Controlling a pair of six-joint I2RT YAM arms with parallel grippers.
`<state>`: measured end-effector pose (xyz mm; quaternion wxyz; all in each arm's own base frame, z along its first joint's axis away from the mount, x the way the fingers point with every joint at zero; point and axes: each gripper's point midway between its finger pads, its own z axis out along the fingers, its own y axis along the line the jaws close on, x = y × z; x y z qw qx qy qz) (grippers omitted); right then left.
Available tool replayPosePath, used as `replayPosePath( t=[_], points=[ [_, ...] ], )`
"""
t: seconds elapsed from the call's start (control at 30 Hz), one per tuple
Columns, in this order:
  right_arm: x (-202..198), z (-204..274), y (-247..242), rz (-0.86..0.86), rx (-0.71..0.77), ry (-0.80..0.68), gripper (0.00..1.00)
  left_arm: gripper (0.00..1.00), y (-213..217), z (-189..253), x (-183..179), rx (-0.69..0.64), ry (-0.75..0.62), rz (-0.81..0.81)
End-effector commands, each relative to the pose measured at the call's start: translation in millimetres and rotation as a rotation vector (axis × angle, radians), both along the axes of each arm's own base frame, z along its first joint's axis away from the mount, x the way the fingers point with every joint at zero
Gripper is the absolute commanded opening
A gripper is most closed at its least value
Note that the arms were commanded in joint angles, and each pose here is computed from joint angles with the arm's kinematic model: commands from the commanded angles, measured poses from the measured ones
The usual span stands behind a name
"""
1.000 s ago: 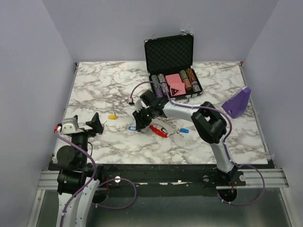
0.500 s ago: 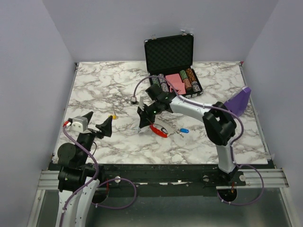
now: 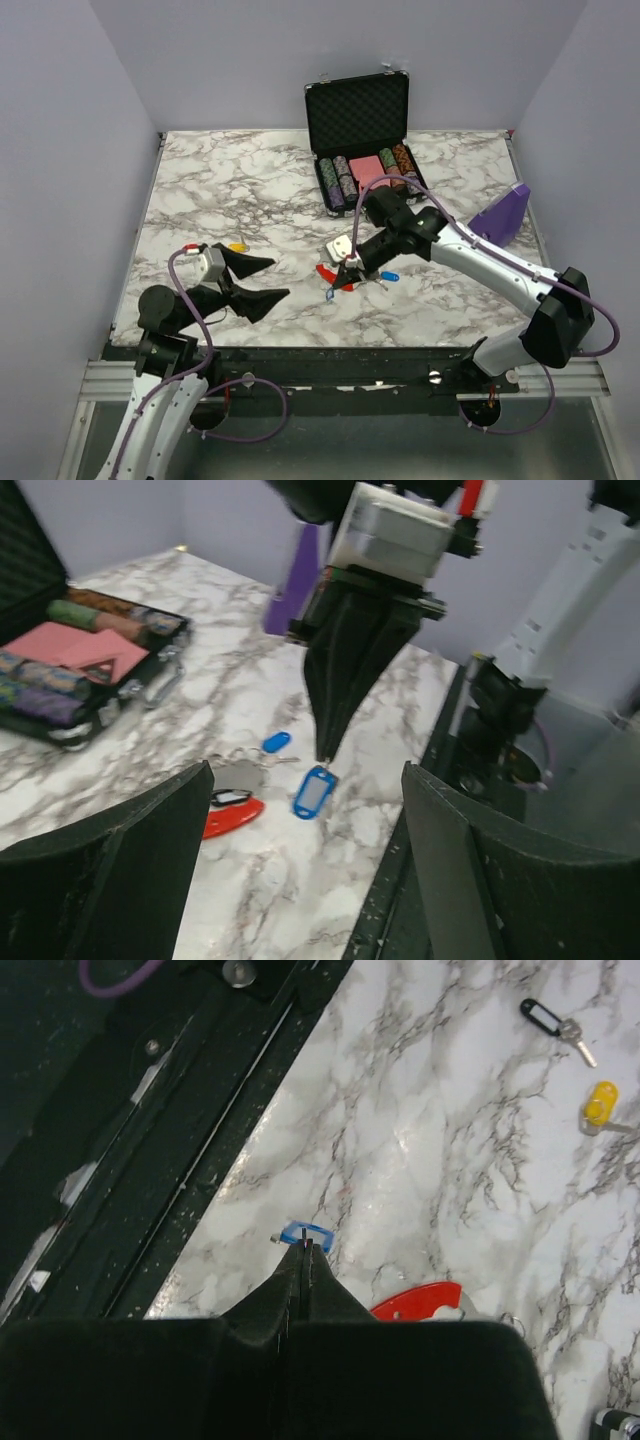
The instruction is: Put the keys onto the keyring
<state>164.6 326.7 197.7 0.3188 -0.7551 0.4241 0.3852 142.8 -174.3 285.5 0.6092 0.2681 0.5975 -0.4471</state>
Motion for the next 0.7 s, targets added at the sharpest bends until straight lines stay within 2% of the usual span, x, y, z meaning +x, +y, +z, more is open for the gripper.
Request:
replayPosePath(
  t=[0.0,0.07,0.23,0.27,0.43,0.57,0.67],
  points=[
    [-20.7,-21.8,-22.9,0.139,-0.007,-0.06,0.01,0.83,-27.8,-5.4,-37.5,-0.017,-0.154,-0.243],
    [-25.5,-25.9,-27.9,0.17,0.001,-0.084,0.01,0.83,-37.1,-12.8,-43.0,0.002,-0.185,-0.279],
    [-34.0,-31.4,-34.9,0.199,0.026,-0.097,0.01,0.84,-50.0,-26.1,-34.6,0.074,-0.177,-0.239],
    [-35.3,-31.7,-35.6,0.203,0.029,-0.097,0.01,0.99,-51.6,-28.4,-33.2,0.089,-0.172,-0.234],
    [-33.7,-32.7,-36.5,0.196,0.032,-0.101,0.01,0.99,-62.5,-31.2,-28.5,0.1,-0.154,-0.204],
    [-36.2,-31.2,-35.2,0.199,0.048,-0.077,0.01,0.99,-76.0,-43.7,-22.9,0.121,-0.086,-0.21],
    [-34.6,-31.8,-35.0,0.192,0.048,-0.071,0.01,0.95,-85.0,-53.3,-20.7,0.111,-0.068,-0.217]
  ],
)
